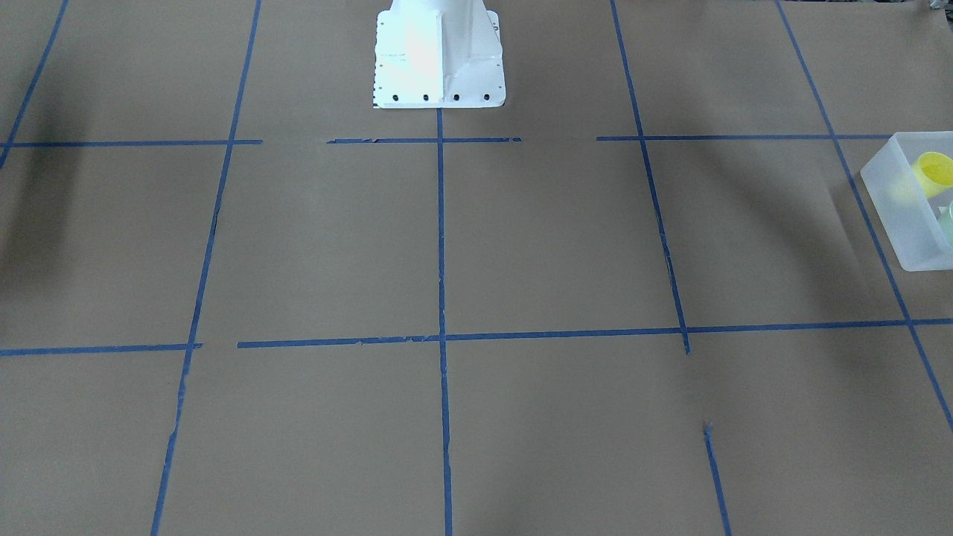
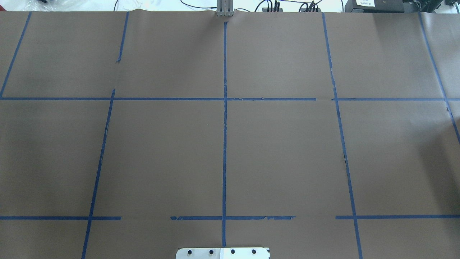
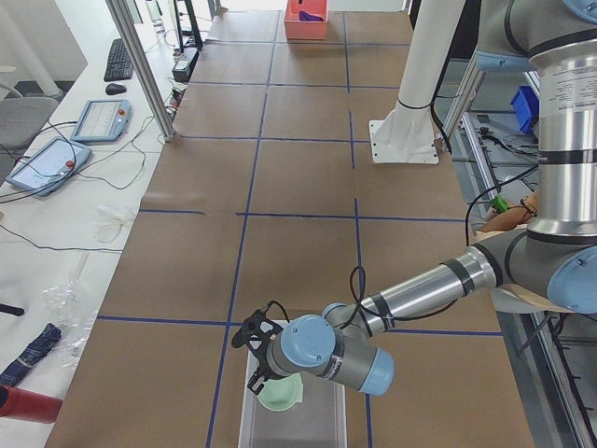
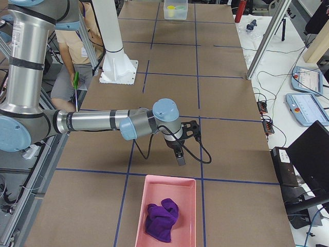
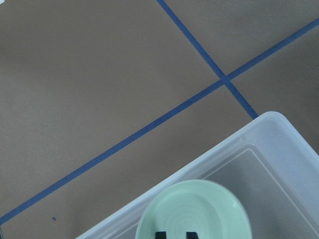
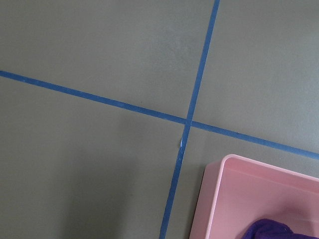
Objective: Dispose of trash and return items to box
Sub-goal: 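Release the pale green bowl in the clear bin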
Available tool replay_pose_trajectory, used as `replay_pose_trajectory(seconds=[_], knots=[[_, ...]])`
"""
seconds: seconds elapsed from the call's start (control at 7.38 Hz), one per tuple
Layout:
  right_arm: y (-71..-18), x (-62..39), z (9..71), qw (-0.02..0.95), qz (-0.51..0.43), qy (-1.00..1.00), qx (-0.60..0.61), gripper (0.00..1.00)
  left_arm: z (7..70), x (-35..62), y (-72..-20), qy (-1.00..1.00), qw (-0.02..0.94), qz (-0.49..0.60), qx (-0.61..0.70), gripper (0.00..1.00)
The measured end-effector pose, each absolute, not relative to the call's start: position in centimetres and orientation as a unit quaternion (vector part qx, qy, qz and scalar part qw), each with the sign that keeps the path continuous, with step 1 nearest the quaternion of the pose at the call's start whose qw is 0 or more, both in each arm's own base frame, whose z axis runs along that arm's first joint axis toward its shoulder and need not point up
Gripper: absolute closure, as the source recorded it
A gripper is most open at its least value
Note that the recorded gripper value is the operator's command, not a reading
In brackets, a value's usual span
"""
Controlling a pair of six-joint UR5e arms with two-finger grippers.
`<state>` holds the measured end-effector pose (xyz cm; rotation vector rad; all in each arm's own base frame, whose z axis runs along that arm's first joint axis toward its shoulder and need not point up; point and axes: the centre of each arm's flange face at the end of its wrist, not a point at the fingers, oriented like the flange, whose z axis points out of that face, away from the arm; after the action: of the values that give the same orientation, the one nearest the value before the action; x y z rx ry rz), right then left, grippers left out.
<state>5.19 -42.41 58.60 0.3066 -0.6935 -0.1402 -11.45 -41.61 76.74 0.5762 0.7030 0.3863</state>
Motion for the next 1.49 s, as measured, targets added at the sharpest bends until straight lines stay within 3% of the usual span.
replay_pose_trajectory(seconds=[0.27,0.68,1.08,1.49], knots=[[-42.5,5.2,58.4,0.927,-0.066,-0.339,0.15,0.0,71.8,-11.0,-43.2,0.343,0.88,0.154,0.29,0.0],[-42.7,5.2,58.2,0.926,-0.06,-0.34,0.15,0.0,63.1,-5.8,-46.0,0.364,0.891,0.155,0.224,0.0],[-42.3,5.2,58.7,0.929,-0.049,-0.343,0.128,0.0,63.8,-5.3,-44.1,0.382,0.917,0.094,0.063,0.0],[-42.0,4.6,59.1,0.933,-0.05,-0.343,0.094,0.0,63.4,-7.2,-42.2,0.384,0.921,0.058,0.032,0.0]])
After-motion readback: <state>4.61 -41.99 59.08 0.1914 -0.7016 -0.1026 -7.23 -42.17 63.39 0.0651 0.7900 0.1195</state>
